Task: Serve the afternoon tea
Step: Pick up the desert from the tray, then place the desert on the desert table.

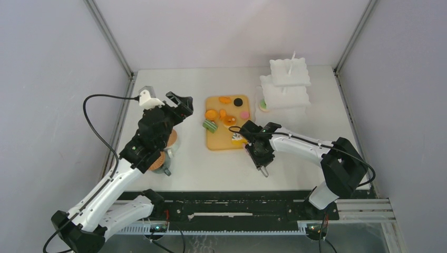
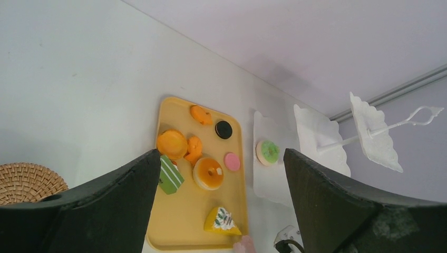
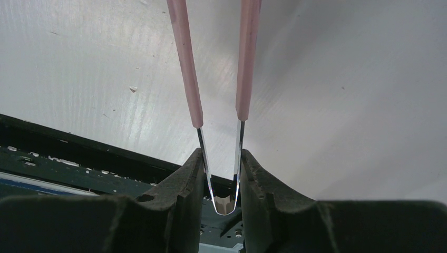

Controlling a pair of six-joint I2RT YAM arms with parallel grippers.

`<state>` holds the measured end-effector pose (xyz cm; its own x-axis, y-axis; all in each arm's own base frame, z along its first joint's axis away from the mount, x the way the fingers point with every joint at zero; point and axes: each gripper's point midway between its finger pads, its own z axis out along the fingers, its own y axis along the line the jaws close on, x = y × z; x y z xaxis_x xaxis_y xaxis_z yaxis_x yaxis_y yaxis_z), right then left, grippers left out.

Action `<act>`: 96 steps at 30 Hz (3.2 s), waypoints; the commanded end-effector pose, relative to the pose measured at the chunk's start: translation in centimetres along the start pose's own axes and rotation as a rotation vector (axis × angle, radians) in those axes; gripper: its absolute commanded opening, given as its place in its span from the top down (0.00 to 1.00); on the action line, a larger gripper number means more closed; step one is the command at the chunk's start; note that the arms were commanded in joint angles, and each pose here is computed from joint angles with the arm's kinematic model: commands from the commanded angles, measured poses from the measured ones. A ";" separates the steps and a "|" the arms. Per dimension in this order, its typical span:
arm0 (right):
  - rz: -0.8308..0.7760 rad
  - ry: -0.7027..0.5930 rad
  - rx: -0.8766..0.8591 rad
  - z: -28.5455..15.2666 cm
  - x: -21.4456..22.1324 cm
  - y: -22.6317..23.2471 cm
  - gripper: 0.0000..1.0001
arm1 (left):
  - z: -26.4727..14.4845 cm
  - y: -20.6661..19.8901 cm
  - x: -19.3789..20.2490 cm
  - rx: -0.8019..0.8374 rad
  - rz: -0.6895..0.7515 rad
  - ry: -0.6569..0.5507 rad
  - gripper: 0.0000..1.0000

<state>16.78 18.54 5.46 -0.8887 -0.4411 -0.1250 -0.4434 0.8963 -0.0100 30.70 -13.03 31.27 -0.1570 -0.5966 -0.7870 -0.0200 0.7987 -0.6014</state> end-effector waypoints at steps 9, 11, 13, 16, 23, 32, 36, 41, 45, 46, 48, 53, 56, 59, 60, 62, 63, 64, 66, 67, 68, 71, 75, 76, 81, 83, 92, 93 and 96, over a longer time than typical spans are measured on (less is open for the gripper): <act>-0.001 -0.060 0.006 -1.3 -1.5 -0.2 0.65 | 0.5 0.0 -0.1 0.007 -0.018 -0.019 0.09; -0.001 -0.058 0.006 -1.3 -1.6 -0.3 0.65 | 0.6 0.0 -0.2 0.007 -0.019 -0.021 0.09; -0.002 -0.056 0.006 -1.2 -1.7 -0.4 0.64 | 0.6 0.1 -0.1 0.004 -0.018 -0.020 0.09; -0.002 -0.052 0.004 -1.1 -1.8 -0.4 0.64 | 0.7 0.1 -0.1 0.002 -0.017 -0.020 0.09; -0.006 -0.042 -0.001 -0.8 -2.3 -0.4 0.64 | 0.9 0.2 -0.2 0.000 -0.017 -0.021 0.09; -0.016 -0.025 -0.009 -0.3 -3.1 -0.4 0.63 | 1.3 0.5 -0.2 -0.006 -0.018 -0.020 0.09; -0.024 -0.022 -0.015 -0.3 -3.7 -0.2 0.63 | 1.5 0.8 -0.2 -0.011 -0.018 -0.019 0.09; -0.036 -0.004 -0.022 0.1 -4.2 0.1 0.62 | 1.8 1.1 -0.1 -0.019 -0.017 -0.017 0.09; -0.048 0.016 -0.030 0.5 -4.5 0.4 0.61 | 2.0 1.5 -0.2 -0.025 -0.022 -0.020 0.09; -0.051 0.026 -0.030 0.7 -4.3 0.4 0.61 | 2.0 1.5 -0.1 -0.024 -0.022 -0.018 0.09; -0.054 0.014 -0.039 0.5 -5.1 0.8 0.61 | 2.0 1.6 0.0 -0.025 -0.023 -0.015 0.09; -0.059 0.012 -0.043 0.7 -6.0 1.0 0.61 | 2.3 2.6 -0.4 -0.050 -0.025 -0.028 0.09; -0.061 0.011 -0.047 0.8 -6.5 1.2 0.60 | 2.3 2.7 -0.4 -0.053 -0.026 -0.028 0.09; -0.059 0.011 -0.048 0.9 -7.1 1.3 0.60 | 2.4 2.8 -0.4 -0.056 -0.025 -0.026 0.09; -0.060 0.012 -0.049 1.0 -7.2 1.3 0.61 | 2.5 2.8 -0.4 -0.057 -0.025 -0.026 0.09; -0.058 0.017 -0.050 1.1 -7.2 1.3 0.62 | 2.5 2.9 -0.3 -0.058 -0.024 -0.024 0.09; -0.055 0.016 -0.050 1.1 -7.3 1.2 0.63 | 2.5 2.9 -0.3 -0.058 -0.024 -0.023 0.08; -0.052 0.018 -0.050 1.1 -7.2 1.2 0.66 | 2.5 3.0 -0.3 -0.060 -0.024 -0.023 0.09; -0.046 0.018 -0.053 1.1 -7.2 1.2 0.76 | 2.4 2.9 -0.3 -0.057 -0.025 -0.023 0.09; -0.041 0.017 -0.053 1.0 -7.1 1.2 0.82 | 2.4 2.9 -0.3 -0.056 -0.025 -0.022 0.09; -0.034 0.011 -0.054 0.8 -7.1 1.2 0.84 | 2.4 2.9 -0.4 -0.055 -0.024 -0.022 0.09; -0.003 -0.024 -0.052 0.0 -7.2 1.1 0.86 | 2.4 2.8 -0.5 -0.053 -0.023 -0.024 0.09; 0.042 -0.080 -0.043 -1.8 -7.5 0.7 0.86 | 2.5 2.5 -0.7 -0.049 -0.026 -0.024 0.09; 0.055 -0.090 -0.036 -2.2 -7.5 0.5 0.86 | 2.6 2.5 -0.7 -0.050 -0.027 -0.023 0.09; 0.125 -0.135 0.005 -4.1 -6.9 -1.0 0.86 | 3.2 1.8 -0.6 -0.042 -0.042 -0.011 0.10; 0.171 -0.149 0.025 -4.6 -6.5 -2.0 0.86 | 3.5 1.6 -0.5 -0.043 -0.047 -0.006 0.10; 0.469 -0.118 0.144 -3.9 -2.9 -8.5 0.85 | 4.8 -0.4 -0.1 -0.021 -0.028 0.020 0.12; 0.498 -0.119 0.148 -3.9 -2.6 -9.0 0.85 | 4.9 -0.5 -0.1 -0.021 -0.026 0.022 0.12; 0.569 -0.109 0.163 -3.5 -1.9 -10.4 0.85 | 5.4 -0.6 0.2 -0.024 -0.023 0.031 0.12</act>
<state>22.02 11.50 8.45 -0.9800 -0.0110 -0.1985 0.0021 0.9978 -0.0657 35.12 -13.12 25.98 -0.2540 -0.5750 -0.7777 -0.1226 0.8167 -0.5638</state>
